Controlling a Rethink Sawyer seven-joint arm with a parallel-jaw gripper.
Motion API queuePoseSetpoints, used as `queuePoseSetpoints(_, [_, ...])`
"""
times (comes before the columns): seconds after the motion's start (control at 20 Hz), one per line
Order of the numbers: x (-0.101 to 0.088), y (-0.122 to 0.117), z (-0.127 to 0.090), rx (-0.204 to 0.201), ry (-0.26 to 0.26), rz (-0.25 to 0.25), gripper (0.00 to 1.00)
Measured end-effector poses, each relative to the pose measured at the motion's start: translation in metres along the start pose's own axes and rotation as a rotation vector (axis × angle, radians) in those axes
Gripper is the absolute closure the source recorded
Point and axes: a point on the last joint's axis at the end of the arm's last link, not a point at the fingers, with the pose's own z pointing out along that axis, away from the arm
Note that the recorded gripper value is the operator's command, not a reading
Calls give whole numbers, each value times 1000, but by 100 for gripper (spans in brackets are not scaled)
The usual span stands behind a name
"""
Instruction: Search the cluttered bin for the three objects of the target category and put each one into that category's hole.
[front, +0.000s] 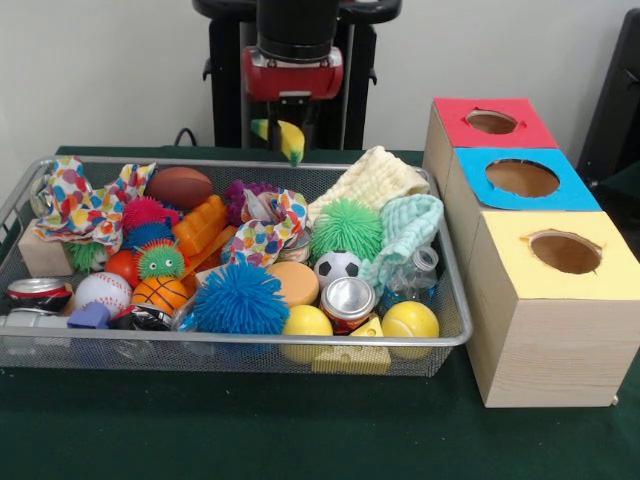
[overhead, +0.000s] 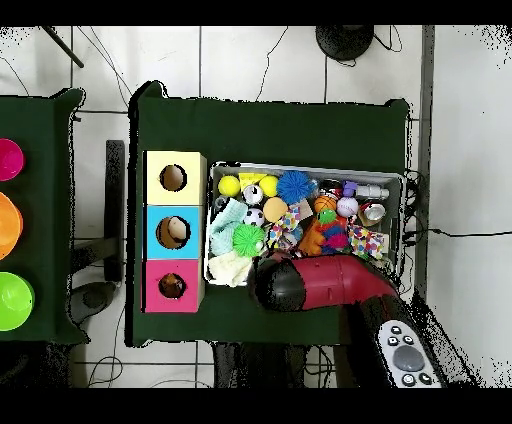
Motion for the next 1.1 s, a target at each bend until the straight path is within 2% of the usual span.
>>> queuePoseSetpoints(0.2, [5, 23, -1, -4, 20, 2, 100])
queuePoseSetpoints(0.4, [7, 34, -3, -3, 34, 14, 100])
queuePoseSetpoints(0.9, [17, 30, -6, -2, 64, 90, 100])
queuePoseSetpoints(1.1, [16, 36, -8, 1, 69, 102, 100])
